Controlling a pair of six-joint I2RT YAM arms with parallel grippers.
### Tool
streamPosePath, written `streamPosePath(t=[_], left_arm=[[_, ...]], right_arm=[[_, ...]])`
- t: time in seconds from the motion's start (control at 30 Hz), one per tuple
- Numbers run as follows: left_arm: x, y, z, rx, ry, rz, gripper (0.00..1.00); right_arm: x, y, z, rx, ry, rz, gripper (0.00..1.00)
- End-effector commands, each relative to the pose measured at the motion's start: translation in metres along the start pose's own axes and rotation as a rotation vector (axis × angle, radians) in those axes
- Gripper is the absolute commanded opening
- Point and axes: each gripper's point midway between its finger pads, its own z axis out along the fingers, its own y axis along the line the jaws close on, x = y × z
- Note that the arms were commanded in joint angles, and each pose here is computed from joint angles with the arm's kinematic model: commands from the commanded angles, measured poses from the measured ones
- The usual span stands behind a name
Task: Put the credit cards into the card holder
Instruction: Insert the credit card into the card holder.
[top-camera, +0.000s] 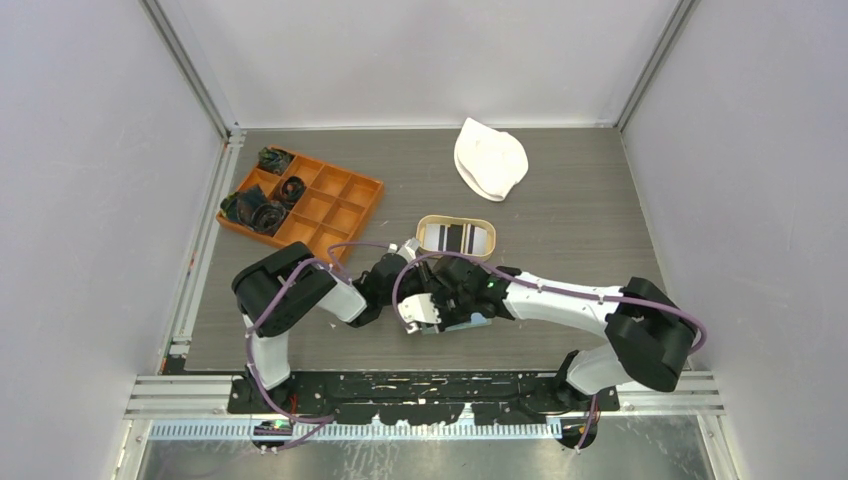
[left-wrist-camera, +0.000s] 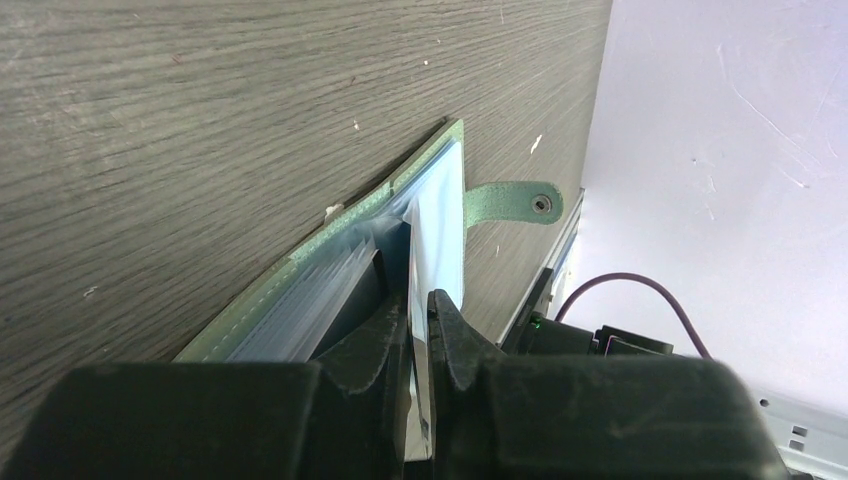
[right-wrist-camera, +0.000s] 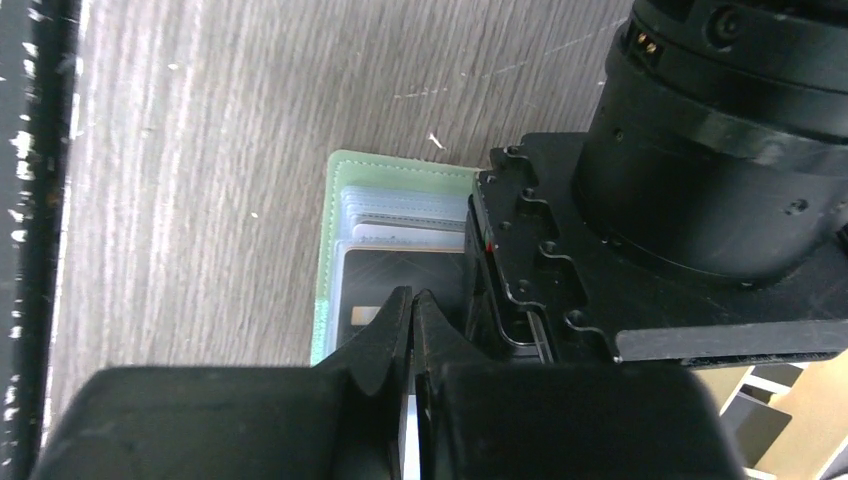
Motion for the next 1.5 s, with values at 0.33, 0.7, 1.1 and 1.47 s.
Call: streamPosePath(t=[0.33,0.7,1.1,1.47], left_arm=[[0.004,0.018,-0.002,-0.050,0.021,0.008,0.15],[-0.002,0.017,-0.006,-0.055,0.010,0.016,0.20],[-0.012,0.003,-0.013,-0.055,-0.003,0.063,0.21],[-0.024,-0.045,-0.048,0.041,-0.062,0.267,0.22]], right_arm=[[0.031,-0.018,-0.006,0.094,0.154,-0.128,0.08],[0.051,-0.018,-0.014,0.078,0.199,-0.112,0.08],[0.064,-0.028,-0.027,0.104,0.212,-0.052,0.08],[0.037,-0.017,-0.047,0.003,0.003,0.115,0.23]])
